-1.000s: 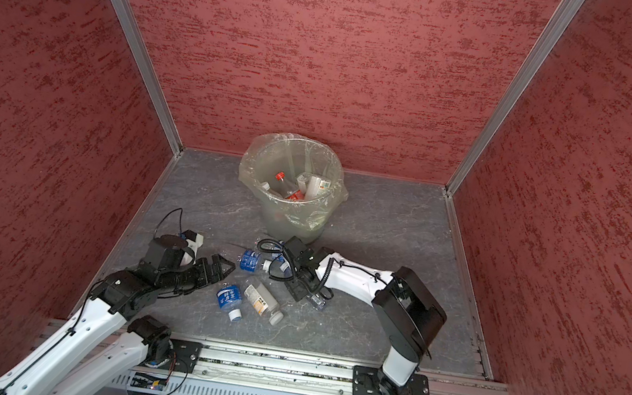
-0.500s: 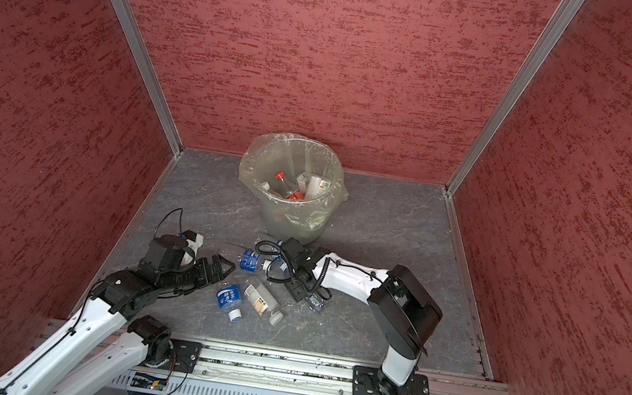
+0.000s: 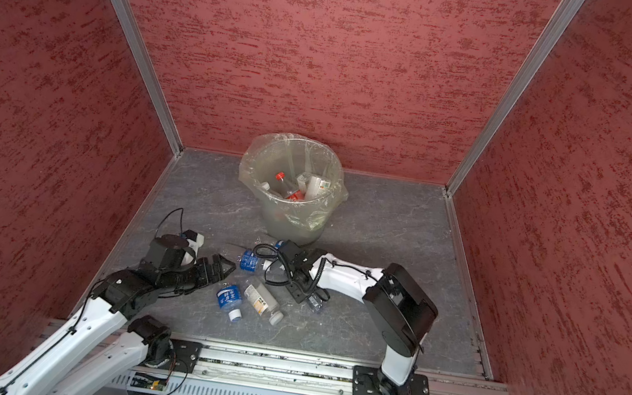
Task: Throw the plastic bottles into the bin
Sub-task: 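Close the right gripper around the blue-capped bottle's body and lift it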
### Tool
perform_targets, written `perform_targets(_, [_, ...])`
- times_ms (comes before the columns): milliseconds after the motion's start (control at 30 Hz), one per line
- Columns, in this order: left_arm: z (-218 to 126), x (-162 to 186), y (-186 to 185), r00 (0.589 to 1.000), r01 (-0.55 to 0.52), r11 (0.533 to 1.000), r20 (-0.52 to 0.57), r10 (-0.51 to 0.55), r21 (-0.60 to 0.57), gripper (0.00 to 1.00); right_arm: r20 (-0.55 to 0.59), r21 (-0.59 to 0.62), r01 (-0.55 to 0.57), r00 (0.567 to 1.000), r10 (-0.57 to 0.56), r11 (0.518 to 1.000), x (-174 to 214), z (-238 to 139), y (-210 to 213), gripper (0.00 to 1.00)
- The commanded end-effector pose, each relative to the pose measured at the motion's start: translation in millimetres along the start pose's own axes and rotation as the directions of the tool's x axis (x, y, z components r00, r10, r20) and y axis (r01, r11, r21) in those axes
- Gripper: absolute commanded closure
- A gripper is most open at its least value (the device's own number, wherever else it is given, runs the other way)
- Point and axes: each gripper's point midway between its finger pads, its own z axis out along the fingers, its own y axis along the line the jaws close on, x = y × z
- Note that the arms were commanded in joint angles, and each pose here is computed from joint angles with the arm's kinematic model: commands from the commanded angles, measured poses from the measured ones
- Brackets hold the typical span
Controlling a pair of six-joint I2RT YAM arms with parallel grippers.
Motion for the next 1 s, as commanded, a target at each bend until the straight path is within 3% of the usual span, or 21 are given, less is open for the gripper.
perform_targets(0, [0.2,-1.8,-3.5,1.000,-0.007,1.000,0.010,0.007,0.015,0.01,0.015,0.022,0.011,1.000,-0.011,1.000,-5.6,-11.7,-1.7,0.50])
perform_targets(500, [0.0,-2.7,-6.9,1.000,-0.016,1.000,0.005,0.016,0.018,0.01,0.102,0.007,-0.024,0.995,0.023,1.000,-3.4,-55.3,1.7,0.52])
perform_targets(633, [2.1,-2.8,-8.2,1.000,-0.020,1.000,0.001,0.020,0.018,0.01,0.167,-0.063,-0.020,0.985,0.031,0.998,-6.3,-74.3,14.1,0.53])
perform_targets(733, [3.8,-2.3,-9.9,1.000,-0.025,0.999,-0.005,0.025,0.020,0.00,0.251,-0.094,-0.020,0.967,0.044,0.995,-13.2,-93.6,19.3,0.53])
perform_targets(967, [5.6,0.9,-21.9,0.997,-0.075,0.996,-0.014,0.076,0.050,0.01,0.471,-0.087,-0.054,0.878,0.089,0.995,-23.5,-142.7,11.6,0.55])
